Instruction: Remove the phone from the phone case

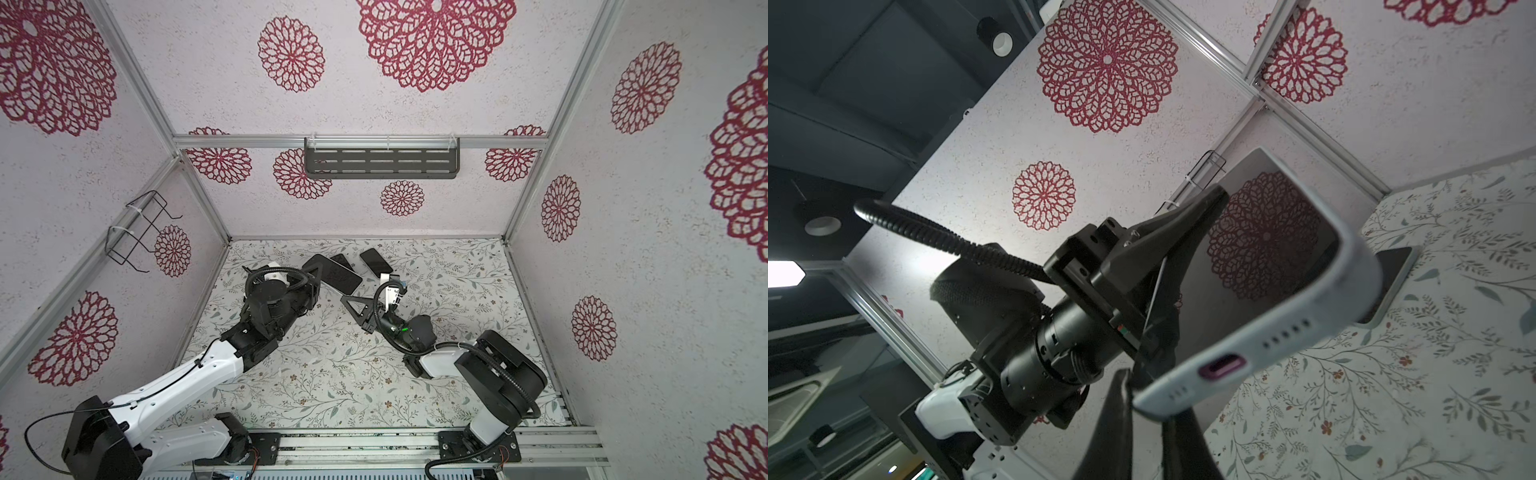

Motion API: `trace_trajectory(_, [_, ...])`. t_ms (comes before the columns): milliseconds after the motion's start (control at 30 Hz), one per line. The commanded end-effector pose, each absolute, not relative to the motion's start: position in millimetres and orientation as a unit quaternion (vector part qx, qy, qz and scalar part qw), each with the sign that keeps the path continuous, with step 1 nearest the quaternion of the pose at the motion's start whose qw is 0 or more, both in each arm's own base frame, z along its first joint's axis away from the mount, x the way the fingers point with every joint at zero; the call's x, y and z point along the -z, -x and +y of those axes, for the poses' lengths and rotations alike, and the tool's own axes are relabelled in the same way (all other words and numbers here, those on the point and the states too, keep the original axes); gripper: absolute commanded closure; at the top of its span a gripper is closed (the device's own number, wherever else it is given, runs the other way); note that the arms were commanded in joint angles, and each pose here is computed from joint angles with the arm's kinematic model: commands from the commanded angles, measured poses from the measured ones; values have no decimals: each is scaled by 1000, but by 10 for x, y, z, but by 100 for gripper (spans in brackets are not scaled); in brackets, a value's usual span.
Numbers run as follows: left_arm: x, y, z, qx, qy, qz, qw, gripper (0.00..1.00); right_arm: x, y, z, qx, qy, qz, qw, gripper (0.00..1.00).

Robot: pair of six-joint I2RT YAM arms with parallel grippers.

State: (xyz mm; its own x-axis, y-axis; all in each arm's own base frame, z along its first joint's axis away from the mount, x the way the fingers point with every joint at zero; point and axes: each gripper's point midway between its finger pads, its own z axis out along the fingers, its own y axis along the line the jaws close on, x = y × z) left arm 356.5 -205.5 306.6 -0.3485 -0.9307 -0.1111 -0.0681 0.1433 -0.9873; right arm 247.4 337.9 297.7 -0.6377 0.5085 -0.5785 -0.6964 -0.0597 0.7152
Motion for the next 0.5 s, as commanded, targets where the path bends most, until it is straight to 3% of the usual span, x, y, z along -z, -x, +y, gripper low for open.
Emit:
trace_trajectory(0, [-3549,-3565,-2084,581,386,591,404,100,-2949,-2390,3382,-664,160,553,476,100])
trace_trajectory(333, [-3654,-3575,-2190,589,364,604,396,100,-2936,-2594,3218,-514,196,618,561,100])
trace_trajectory(367, [-3645,-3573,-2195,587,362,606,396,100,-2970,-2580,3206,-514,199,616,563,95])
trace_trajectory(467, [-3697,-3620,-2136,594,348,605,401,100,-3031,-2442,3130,-529,211,599,564,66])
